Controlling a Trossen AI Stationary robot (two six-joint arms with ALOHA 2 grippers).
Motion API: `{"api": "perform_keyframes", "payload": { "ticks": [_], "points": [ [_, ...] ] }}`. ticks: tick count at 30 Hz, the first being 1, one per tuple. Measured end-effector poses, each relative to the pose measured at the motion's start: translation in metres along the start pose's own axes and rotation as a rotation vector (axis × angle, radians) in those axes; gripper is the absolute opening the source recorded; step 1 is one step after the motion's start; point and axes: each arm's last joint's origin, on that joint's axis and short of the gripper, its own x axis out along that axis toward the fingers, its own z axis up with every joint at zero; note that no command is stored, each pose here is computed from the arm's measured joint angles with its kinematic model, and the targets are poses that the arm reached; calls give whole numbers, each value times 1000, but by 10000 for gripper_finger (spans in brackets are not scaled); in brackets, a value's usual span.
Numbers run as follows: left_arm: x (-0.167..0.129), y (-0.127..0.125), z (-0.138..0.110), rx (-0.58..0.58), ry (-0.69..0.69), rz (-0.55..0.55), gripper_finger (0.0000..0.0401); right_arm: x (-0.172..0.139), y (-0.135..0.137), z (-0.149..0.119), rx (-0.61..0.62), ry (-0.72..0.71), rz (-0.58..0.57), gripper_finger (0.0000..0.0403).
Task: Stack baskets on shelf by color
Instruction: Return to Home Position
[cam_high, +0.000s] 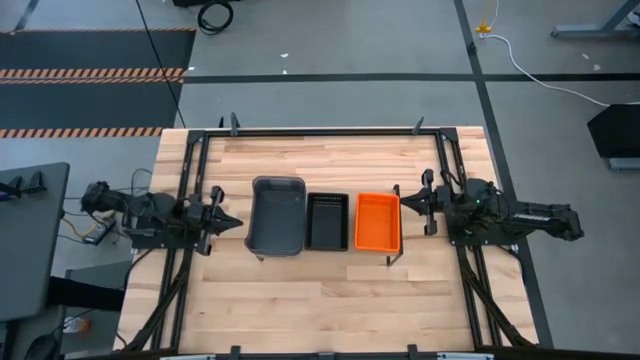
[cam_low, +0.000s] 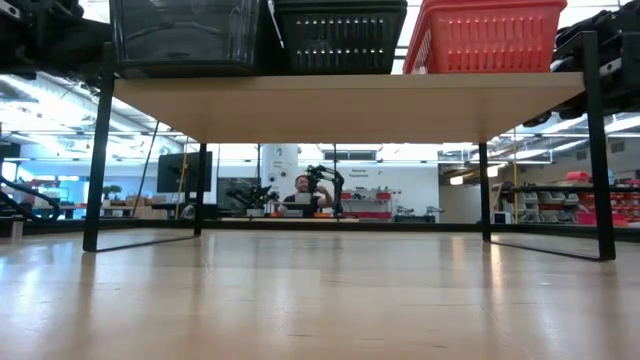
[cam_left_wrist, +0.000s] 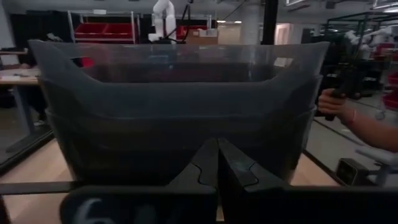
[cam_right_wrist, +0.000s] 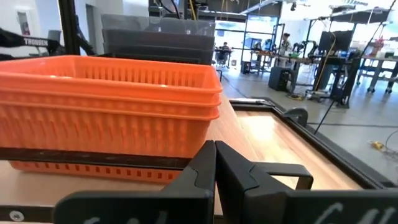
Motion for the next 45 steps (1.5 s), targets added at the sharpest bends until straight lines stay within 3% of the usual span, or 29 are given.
{"api": "perform_keyframes", "payload": {
  "ticks": [8,14,24,45],
  "points": [
    [1,4,-13,-40,114,17,5,0,0,0,35,0,0,11],
    [6,4,-25,-27,58,5,5,0,0,0,50,0,0,11],
    [6,5,-25,-3,47,37,29,0,0,1,49,-11,-1,11],
    [6,5,-25,-2,48,37,31,0,0,2,48,-17,-1,12]
  ]
}}
